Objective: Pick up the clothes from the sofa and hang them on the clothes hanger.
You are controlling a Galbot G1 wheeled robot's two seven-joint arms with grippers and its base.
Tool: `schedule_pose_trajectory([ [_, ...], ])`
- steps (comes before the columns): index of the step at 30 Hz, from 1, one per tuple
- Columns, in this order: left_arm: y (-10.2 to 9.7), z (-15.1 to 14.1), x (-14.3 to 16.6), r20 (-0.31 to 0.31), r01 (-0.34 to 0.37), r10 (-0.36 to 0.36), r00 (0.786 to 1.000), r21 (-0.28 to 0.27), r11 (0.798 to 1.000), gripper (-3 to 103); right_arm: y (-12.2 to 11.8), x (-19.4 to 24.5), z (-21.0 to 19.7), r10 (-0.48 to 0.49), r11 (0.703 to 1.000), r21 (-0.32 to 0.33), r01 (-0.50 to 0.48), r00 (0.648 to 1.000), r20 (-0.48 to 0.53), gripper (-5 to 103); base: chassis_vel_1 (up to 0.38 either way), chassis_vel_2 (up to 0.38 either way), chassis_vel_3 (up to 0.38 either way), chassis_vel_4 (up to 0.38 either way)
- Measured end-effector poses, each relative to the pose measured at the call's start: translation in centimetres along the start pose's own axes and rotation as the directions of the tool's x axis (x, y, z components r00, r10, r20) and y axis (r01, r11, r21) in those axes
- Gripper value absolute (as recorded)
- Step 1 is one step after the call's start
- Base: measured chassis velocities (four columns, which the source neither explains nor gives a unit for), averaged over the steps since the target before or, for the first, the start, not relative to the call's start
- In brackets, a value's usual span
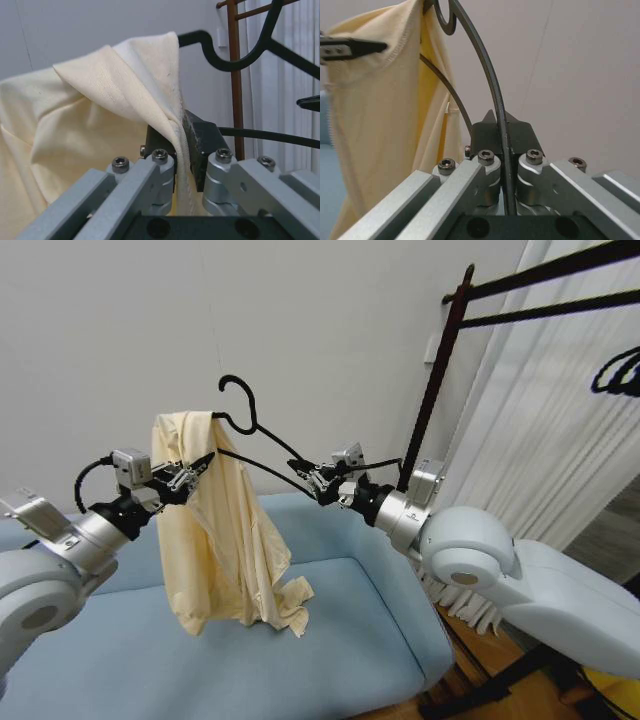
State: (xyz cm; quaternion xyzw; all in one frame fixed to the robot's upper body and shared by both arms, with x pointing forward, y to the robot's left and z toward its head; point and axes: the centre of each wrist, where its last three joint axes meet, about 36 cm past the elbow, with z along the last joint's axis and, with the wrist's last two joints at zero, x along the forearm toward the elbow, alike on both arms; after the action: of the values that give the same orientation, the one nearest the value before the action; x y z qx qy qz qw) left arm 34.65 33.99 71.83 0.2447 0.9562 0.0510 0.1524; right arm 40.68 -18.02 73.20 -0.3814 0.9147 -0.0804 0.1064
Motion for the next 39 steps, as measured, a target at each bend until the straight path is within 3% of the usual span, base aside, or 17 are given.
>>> schedule_pose_trajectory([
  [6, 0.1, -0.4, -0.1, 0.005, -0.013, 0.013, 1.0, -0.012, 1.0, 7, 0.0, -0.5, 0.7, 0.038, 0.999, 0.028, -0.037, 0.999, -0.02, 2, 0.0, 0.0, 0.0, 0.0],
  [15, 1.2, -1.5, -0.8, -0.009, -0.026, 0.026, 1.0, -0.036, 0.999, 7, 2.5, -0.1, 1.1, -0.067, 0.998, 0.016, 0.068, 0.997, -0.029, 2, 0.0, 0.0, 0.0, 0.0],
  [26, 0.9, -3.3, -1.0, -0.001, -0.066, 0.066, 0.998, -0.055, 0.996, 7, 4.4, -1.4, 2.8, -0.148, 0.989, -0.036, 0.147, 0.988, -0.049, 2, 0.0, 0.0, 0.0, 0.0],
  [39, 0.9, -4.7, -1.1, 0.015, -0.068, 0.069, 0.998, -0.06, 0.996, 7, 4.5, -3.8, 3.9, -0.124, 0.988, -0.096, 0.119, 0.991, -0.057, 2, 0.0, 0.0, 0.0, 0.0],
])
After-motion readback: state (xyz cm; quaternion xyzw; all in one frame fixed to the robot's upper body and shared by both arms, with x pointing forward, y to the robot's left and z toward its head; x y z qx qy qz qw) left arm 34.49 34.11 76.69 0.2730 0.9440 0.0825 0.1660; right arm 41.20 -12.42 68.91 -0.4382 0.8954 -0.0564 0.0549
